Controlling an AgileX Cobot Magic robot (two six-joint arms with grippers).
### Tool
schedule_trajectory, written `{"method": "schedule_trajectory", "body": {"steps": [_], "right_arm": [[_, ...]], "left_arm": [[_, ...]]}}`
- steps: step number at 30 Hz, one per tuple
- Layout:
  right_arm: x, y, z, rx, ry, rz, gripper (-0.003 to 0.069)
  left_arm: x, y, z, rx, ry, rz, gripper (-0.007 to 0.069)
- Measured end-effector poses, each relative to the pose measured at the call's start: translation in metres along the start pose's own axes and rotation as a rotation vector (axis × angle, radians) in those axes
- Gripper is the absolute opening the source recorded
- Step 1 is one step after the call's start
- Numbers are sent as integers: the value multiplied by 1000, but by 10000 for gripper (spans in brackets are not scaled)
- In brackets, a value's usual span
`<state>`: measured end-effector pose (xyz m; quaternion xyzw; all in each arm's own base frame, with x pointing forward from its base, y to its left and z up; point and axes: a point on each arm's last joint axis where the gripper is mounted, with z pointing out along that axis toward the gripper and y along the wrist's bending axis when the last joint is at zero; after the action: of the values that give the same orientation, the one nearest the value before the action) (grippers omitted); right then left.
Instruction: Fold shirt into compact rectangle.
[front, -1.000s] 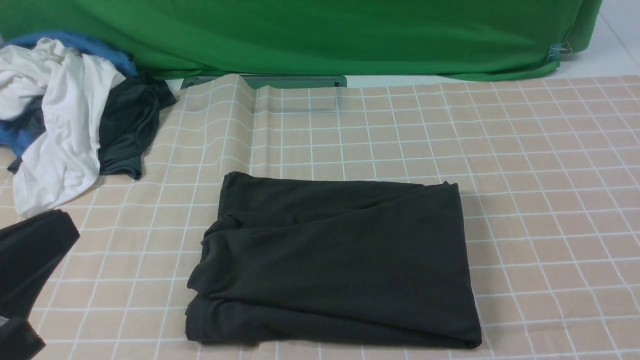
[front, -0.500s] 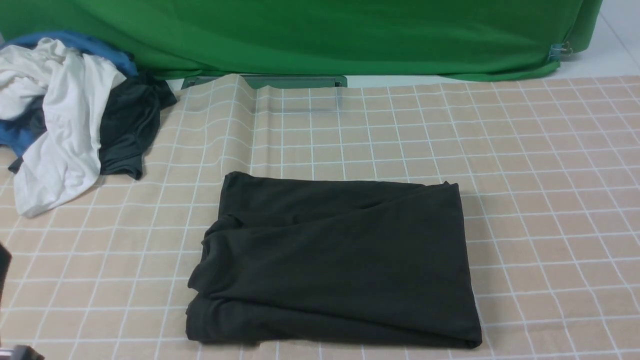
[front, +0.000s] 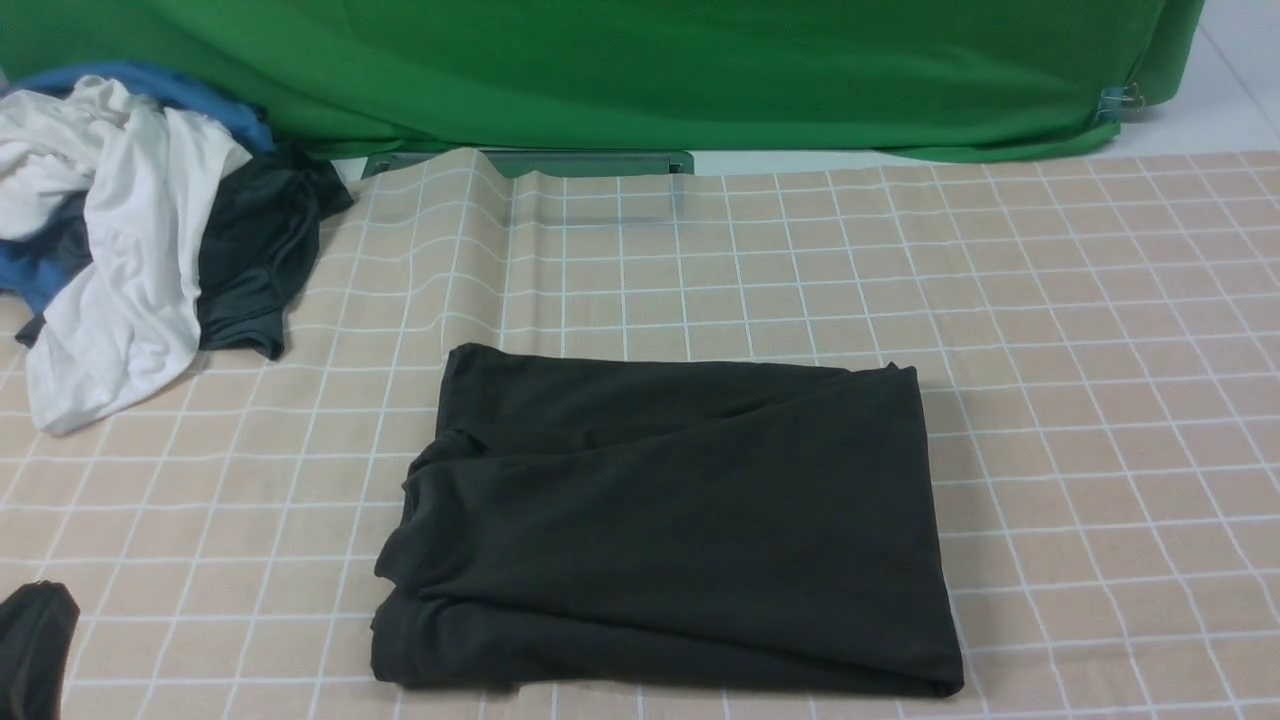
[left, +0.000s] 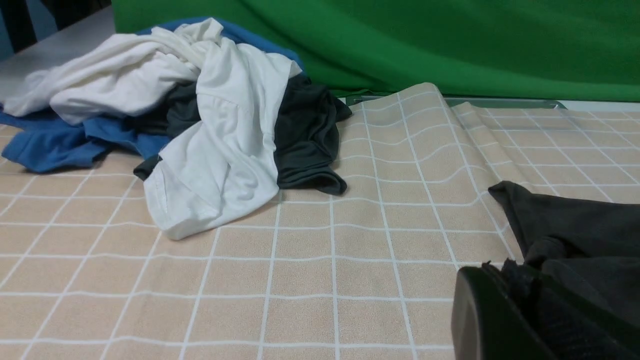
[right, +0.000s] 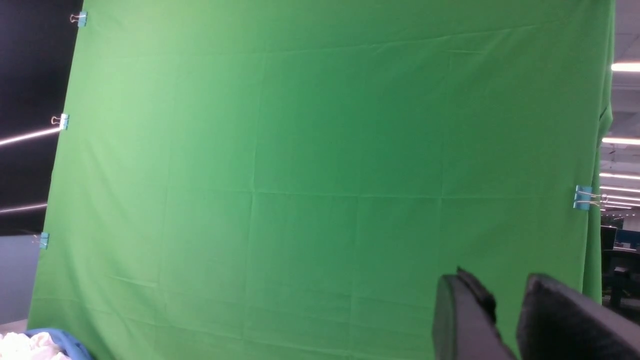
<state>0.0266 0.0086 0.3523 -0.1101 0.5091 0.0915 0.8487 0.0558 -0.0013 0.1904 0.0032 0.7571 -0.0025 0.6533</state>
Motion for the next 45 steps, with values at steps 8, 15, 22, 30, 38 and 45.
{"method": "schedule_trajectory", "body": {"steps": [8,15,22,30,38,45], "right_arm": [[0,0,0,0,0,0,218],[0,0,0,0,0,0,218],[0,0,0,0,0,0,218],[12,1,-4,20,42,-16,218],[104,-2,-22,174,438,-81,226],[158,2,-51,206,667,-68,236]], "left_arm": [[0,0,0,-1,3,7,18],[0,0,0,-1,3,7,18],[0,0,0,-1,3,7,18],[0,0,0,-1,4,8,18],[0,0,0,-1,4,8,18],[0,0,0,-1,5,8,18]]}}
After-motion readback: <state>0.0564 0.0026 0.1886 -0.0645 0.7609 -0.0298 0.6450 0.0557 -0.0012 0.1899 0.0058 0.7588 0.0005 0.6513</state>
